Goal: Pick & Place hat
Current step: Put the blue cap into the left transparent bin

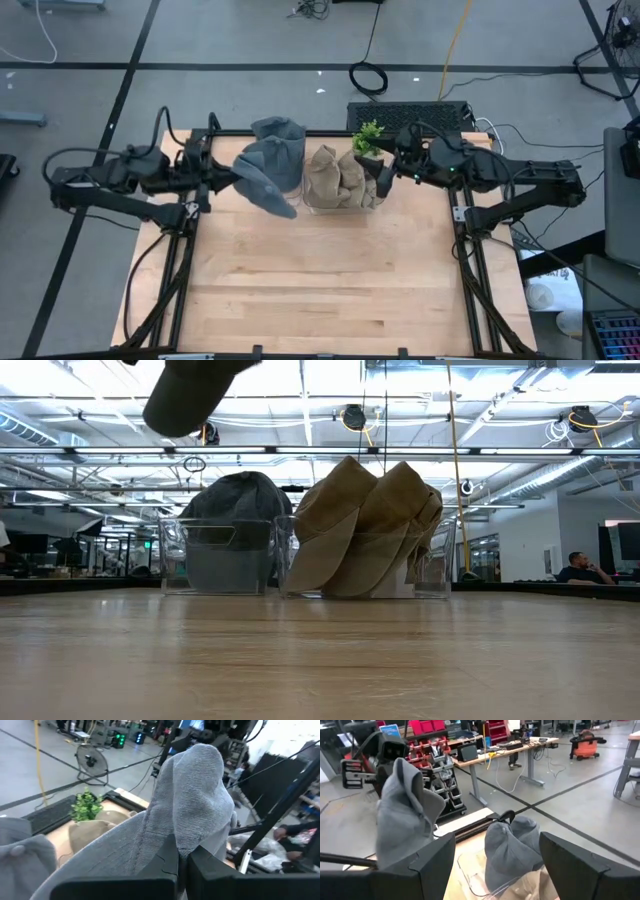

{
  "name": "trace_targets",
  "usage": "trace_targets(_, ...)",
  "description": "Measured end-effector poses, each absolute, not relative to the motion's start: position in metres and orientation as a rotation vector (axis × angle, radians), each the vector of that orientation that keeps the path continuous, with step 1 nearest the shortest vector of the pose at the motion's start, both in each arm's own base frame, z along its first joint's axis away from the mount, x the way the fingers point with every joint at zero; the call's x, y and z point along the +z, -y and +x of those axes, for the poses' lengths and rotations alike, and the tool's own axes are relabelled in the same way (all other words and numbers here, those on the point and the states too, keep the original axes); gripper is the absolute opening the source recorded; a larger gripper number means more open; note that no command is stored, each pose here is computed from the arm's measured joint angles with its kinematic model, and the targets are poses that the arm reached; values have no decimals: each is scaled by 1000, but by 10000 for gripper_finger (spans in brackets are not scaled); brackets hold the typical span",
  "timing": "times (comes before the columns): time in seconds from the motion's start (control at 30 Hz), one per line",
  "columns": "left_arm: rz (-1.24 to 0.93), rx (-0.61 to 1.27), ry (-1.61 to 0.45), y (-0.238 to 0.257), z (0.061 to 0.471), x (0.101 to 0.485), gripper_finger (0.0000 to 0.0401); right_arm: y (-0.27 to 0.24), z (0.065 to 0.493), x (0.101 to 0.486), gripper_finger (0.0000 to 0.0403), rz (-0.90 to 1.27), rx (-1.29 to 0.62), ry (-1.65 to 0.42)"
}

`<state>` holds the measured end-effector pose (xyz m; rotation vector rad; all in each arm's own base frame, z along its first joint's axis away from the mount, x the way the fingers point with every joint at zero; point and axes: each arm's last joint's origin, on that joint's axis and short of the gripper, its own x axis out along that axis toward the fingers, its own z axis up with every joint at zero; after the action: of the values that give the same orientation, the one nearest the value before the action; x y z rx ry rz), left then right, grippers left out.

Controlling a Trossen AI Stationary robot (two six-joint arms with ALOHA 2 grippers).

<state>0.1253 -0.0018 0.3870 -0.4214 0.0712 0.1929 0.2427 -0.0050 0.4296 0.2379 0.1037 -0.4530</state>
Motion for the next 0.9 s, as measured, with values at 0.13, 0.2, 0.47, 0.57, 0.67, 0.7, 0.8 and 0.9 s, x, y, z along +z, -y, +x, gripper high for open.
trace_targets(0.13,-400,220,-96,-1,129,394,3,4,246,429,279,236,-421,-103)
trace_targets(0.2,-380,235,-126,-1,134,394,3,3,250,429,279,250,-375,-94)
trace_targets(0.47,-281,244,-186,-6,156,402,3,3,271,417,279,217,-300,-138)
trace_targets(0.57,-257,254,-204,-8,164,404,3,4,278,414,279,217,-288,-143)
trace_targets(0.67,-228,256,-218,-10,173,407,3,4,287,410,279,217,-288,-138)
trace_targets(0.7,-220,258,-221,-11,177,409,3,4,290,408,279,211,-288,-137)
trace_targets(0.8,-203,269,-232,-14,186,412,3,4,297,409,279,198,-266,-100)
trace_targets(0.9,-188,280,-244,-16,195,413,3,2,302,411,279,206,-192,-64)
